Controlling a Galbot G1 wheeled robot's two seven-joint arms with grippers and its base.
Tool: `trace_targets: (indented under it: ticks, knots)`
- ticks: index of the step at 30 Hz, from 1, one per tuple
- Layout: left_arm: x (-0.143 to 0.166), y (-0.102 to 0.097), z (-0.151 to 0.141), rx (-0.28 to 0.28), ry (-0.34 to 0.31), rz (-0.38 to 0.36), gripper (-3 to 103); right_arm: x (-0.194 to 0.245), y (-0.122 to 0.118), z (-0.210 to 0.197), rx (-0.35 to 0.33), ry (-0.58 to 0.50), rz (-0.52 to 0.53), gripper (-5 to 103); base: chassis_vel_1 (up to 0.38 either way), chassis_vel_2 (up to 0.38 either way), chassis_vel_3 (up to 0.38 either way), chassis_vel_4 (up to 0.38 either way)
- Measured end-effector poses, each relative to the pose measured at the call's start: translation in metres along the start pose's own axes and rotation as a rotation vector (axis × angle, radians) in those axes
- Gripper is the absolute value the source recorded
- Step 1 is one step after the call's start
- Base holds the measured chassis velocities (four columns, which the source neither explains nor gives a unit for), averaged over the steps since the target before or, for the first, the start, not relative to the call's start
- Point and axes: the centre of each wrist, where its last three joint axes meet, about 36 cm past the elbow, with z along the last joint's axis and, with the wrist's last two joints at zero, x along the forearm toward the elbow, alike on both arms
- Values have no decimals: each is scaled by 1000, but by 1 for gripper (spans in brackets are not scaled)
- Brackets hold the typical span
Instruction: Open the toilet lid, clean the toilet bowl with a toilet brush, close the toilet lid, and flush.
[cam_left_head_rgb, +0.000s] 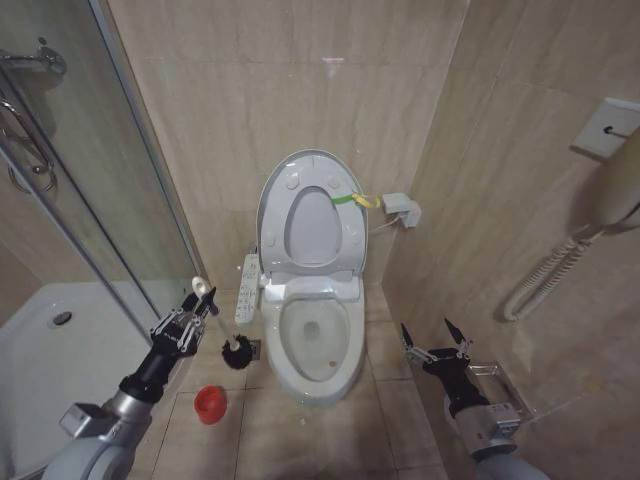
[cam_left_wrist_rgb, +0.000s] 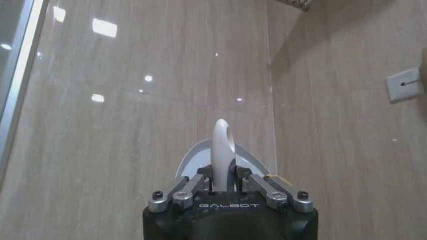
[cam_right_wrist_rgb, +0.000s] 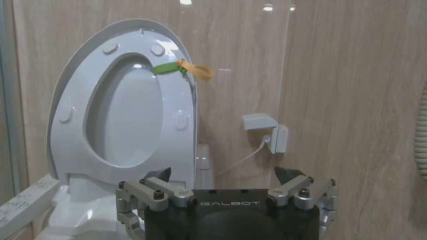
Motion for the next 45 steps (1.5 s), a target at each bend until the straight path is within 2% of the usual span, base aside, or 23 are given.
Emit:
trace_targets:
  ticks: [5, 18, 24, 36, 45]
  knots:
    - [-10, 7, 4, 8, 4, 10, 22, 0, 0, 0, 0, 0, 0, 100, 0, 0, 0, 0]
    - [-36, 4, 28, 70, 37, 22, 22, 0, 0, 0, 0, 0, 0, 100, 0, 0, 0, 0]
    - [-46, 4, 41, 92, 57, 59, 22, 0, 0, 0, 0, 0, 0, 100, 0, 0, 0, 0]
    - [-67, 16, 59, 94, 85, 101, 22, 0, 0, 0, 0, 0, 0, 100, 0, 0, 0, 0]
    - [-97, 22, 81, 96, 92, 127, 22, 0, 0, 0, 0, 0, 0, 100, 0, 0, 0, 0]
